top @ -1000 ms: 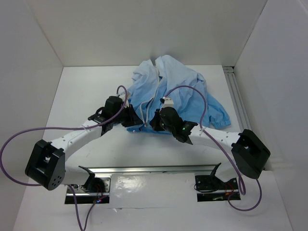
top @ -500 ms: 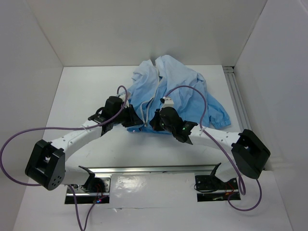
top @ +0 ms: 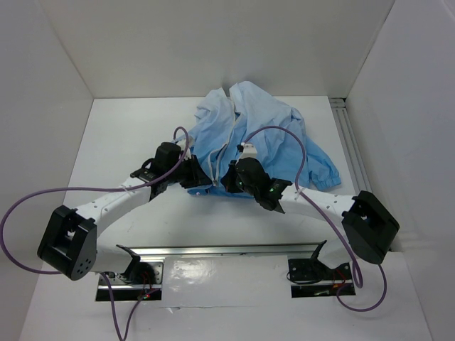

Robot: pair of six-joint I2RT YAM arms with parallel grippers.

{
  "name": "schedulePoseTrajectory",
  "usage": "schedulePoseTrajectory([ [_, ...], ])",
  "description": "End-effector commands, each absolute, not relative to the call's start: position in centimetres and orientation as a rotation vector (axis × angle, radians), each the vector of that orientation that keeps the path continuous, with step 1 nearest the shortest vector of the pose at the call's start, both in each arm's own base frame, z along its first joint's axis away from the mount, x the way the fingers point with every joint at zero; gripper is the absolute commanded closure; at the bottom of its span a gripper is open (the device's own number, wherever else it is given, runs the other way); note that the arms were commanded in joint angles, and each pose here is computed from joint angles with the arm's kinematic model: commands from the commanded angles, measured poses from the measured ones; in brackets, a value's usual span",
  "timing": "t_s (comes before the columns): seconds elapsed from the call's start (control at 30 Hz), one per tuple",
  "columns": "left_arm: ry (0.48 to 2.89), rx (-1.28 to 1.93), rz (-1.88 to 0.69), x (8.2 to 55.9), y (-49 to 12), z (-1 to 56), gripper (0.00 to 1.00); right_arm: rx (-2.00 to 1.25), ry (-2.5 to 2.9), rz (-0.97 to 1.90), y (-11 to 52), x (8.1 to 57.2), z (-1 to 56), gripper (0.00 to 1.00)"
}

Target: Zip up the jacket

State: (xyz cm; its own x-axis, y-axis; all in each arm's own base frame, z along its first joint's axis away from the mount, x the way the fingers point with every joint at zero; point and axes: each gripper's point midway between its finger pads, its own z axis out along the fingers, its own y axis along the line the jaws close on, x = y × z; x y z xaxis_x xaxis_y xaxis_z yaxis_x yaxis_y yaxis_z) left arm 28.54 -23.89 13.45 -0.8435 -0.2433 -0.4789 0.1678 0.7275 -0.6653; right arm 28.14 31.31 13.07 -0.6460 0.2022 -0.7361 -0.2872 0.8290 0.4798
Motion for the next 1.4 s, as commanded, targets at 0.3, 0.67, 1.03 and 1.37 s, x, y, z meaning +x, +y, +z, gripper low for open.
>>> schedulePoseTrajectory([
  [0.3,2.377,0.006,-1.025,28.1,-24.2,13.4,1.0,-0.038,2.008,0.723,31.9,30.2,17.6,1.0],
  [0.67,2.318,-0.043,-0.97,29.6,-23.4,15.4,1.0,-0.113,2.098,0.778,32.2,28.0,15.3,1.0],
  [1.03,2.293,-0.044,-0.969,29.8,-23.4,16.0,1.0,-0.129,2.127,0.799,32.3,27.3,14.7,1.0],
  [1.37,2.265,-0.068,-0.95,29.9,-22.9,16.8,1.0,-0.132,2.145,0.787,32.2,27.2,14.1,1.0],
])
